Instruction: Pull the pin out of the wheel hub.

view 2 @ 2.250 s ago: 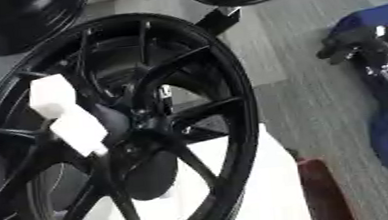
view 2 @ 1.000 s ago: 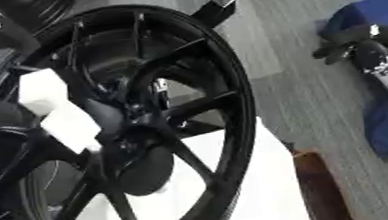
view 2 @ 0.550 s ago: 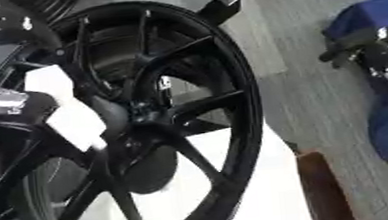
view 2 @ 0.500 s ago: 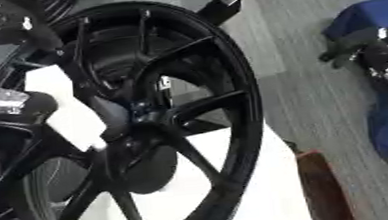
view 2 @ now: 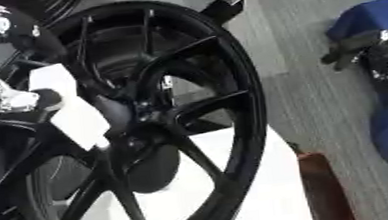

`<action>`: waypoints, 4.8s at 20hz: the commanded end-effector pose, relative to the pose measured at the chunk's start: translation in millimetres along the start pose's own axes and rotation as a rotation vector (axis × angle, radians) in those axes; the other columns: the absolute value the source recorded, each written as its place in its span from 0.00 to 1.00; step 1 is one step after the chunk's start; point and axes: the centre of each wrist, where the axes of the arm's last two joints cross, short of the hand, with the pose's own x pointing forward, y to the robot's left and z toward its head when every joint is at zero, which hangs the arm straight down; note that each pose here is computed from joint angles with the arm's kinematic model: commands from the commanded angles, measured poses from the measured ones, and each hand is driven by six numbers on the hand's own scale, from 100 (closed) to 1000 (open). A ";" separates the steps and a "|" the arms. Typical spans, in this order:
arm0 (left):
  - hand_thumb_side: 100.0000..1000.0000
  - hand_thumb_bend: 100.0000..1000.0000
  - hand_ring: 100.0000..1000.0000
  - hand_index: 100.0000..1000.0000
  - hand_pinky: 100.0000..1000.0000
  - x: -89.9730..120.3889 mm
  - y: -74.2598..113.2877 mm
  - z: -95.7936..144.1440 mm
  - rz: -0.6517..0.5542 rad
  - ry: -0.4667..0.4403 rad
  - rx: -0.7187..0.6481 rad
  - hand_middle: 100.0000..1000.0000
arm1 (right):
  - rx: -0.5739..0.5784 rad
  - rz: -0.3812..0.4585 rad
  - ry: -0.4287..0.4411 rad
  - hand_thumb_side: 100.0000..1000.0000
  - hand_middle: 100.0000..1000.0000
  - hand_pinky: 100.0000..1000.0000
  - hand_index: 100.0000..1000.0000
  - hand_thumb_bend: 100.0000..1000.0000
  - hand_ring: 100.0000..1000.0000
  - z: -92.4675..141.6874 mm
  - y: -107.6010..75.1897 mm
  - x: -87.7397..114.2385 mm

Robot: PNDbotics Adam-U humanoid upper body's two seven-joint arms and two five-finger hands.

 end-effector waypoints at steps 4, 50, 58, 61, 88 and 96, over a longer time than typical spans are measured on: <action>0.33 0.17 0.80 0.83 0.80 -3.7 9.2 14.8 0.016 0.020 0.021 0.70 | 0.020 0.033 -0.023 0.62 0.49 0.94 0.70 0.00 0.71 -4.2 -2.2 8.9; 0.02 0.00 0.44 0.27 0.53 -48.6 41.9 104.8 0.260 0.032 0.738 0.11 | 0.015 0.045 0.004 0.63 0.50 0.95 0.70 0.00 0.71 -1.0 -2.9 8.2; 0.05 0.00 0.45 0.29 0.52 -164.6 -2.6 150.7 0.523 0.435 0.938 0.12 | -0.021 0.042 -0.002 0.61 0.50 0.95 0.70 0.00 0.71 0.5 -6.7 9.7; 0.05 0.00 0.47 0.35 0.55 -197.3 -30.6 162.1 0.570 0.543 0.958 0.16 | -0.032 0.043 0.001 0.61 0.50 0.95 0.71 0.00 0.71 2.1 -7.7 9.8; 0.72 0.00 0.65 0.69 0.61 -76.2 -60.9 60.8 0.974 -0.197 1.168 0.51 | -0.055 -0.004 -0.023 0.60 0.50 0.95 0.70 0.00 0.71 -0.9 -5.0 8.8; 0.73 0.00 0.65 0.69 0.62 -44.5 -76.7 39.4 1.090 -0.384 1.179 0.51 | -0.062 -0.030 -0.050 0.60 0.50 0.95 0.70 0.00 0.71 -4.4 -1.8 7.8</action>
